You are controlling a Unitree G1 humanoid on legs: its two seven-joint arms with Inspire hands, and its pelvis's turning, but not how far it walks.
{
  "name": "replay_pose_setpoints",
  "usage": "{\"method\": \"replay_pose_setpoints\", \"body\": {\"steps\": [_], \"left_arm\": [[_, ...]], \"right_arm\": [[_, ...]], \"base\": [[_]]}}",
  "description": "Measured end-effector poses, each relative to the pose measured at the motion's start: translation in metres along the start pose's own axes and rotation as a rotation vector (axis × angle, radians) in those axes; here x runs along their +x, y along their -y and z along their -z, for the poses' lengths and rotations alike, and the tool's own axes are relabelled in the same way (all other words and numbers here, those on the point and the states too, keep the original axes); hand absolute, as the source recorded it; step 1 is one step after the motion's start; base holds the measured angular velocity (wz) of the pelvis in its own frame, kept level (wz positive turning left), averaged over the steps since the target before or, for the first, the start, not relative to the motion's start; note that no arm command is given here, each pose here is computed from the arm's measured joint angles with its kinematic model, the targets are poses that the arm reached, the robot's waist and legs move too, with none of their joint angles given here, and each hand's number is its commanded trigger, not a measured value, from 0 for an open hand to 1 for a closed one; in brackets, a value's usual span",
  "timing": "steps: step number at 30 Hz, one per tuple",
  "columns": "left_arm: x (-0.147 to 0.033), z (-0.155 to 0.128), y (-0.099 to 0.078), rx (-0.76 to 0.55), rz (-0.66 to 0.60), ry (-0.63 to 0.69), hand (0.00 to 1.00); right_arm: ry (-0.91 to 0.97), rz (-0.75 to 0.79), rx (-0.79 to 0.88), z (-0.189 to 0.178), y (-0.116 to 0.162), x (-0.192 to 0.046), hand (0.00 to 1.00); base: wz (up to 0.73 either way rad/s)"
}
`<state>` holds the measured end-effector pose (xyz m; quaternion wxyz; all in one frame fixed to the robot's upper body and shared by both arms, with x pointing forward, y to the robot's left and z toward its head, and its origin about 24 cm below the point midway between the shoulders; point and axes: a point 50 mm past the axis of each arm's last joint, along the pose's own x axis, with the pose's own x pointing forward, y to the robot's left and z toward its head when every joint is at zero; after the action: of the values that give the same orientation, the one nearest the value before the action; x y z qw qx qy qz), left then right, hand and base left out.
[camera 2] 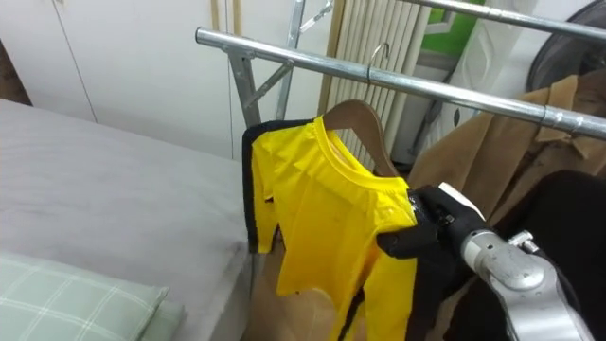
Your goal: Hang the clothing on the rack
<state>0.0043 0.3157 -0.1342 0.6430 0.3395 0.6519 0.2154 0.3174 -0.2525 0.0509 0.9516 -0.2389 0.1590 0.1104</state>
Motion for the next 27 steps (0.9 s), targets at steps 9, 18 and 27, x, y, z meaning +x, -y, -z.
{"method": "replay_pose_setpoints", "body": {"steps": [9, 18, 27], "left_arm": [[0.001, 0.001, -0.002, 0.018, 0.015, 0.000, 0.00], [0.002, 0.002, -0.004, 0.033, 0.022, 0.002, 0.00], [0.002, 0.002, -0.005, 0.030, 0.023, 0.002, 0.00]], "right_arm": [[0.003, 0.018, -0.013, -0.002, 0.008, -0.002, 1.00], [0.021, 0.015, -0.031, -0.011, 0.015, -0.001, 1.00], [-0.013, -0.027, 0.087, 0.004, 0.012, 0.001, 1.00]], "base": [[0.00], [0.00], [0.00]]}}
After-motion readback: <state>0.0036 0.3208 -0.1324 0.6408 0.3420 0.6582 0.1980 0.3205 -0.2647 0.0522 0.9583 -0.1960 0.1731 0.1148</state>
